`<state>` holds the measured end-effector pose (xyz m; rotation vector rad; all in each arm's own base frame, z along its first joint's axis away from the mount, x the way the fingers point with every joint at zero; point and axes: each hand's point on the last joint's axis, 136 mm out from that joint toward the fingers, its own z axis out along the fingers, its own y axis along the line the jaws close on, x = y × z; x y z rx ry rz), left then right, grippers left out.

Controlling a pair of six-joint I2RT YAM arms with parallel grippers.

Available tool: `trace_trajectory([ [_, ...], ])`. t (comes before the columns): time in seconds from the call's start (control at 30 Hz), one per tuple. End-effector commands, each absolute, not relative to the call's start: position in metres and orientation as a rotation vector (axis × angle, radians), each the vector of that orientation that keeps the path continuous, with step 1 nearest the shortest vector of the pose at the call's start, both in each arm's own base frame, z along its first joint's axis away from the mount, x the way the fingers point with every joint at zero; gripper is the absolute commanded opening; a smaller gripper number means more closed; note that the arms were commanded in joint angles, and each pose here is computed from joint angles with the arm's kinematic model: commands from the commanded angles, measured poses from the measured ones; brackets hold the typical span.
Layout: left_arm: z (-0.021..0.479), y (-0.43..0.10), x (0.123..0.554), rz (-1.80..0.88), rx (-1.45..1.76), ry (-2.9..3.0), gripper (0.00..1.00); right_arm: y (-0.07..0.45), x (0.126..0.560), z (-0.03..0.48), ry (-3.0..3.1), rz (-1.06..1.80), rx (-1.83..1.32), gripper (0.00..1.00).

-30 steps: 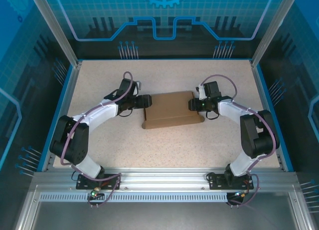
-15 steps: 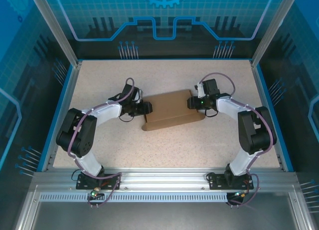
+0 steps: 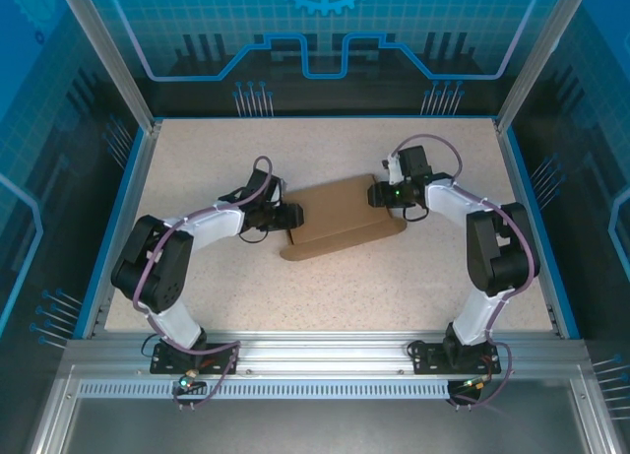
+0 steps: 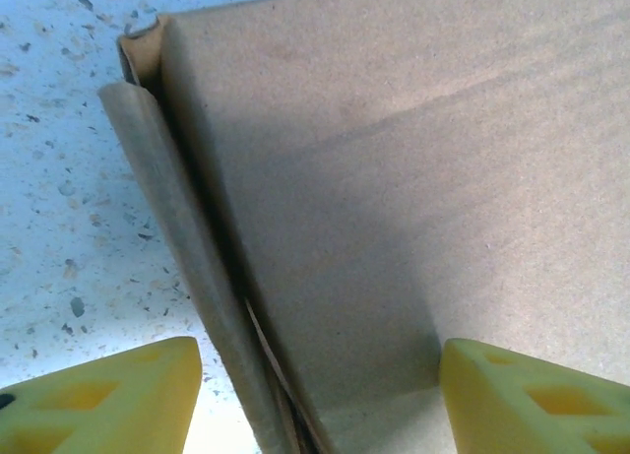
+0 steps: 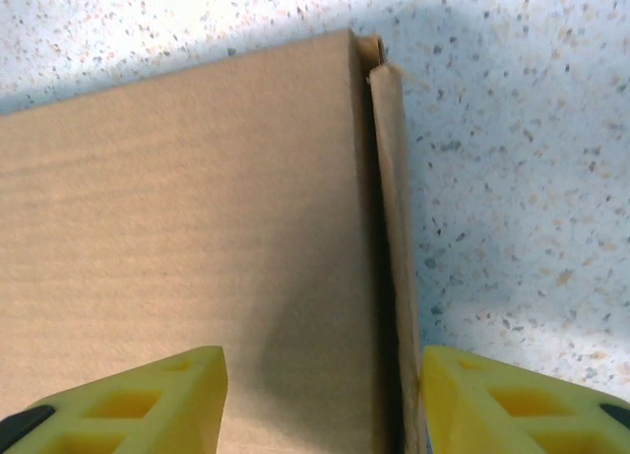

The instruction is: Fold the paper box

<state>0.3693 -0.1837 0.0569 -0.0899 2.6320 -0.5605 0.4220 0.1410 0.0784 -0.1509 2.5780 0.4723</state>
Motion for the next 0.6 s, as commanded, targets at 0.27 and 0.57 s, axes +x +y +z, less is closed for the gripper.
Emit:
trace_trajectory([
  [0.27, 0.102, -0.165, 0.379, -0.411, -0.065, 2.493, 0.78, 0.122, 0.413, 0.124, 2.537, 0.336, -0.257, 0.6],
  [0.57, 0.126, -0.166, 0.388, -0.423, -0.05, 2.408, 0.78, 0.113, 0.389, 0.154, 2.469, 0.303, -0.276, 0.68],
])
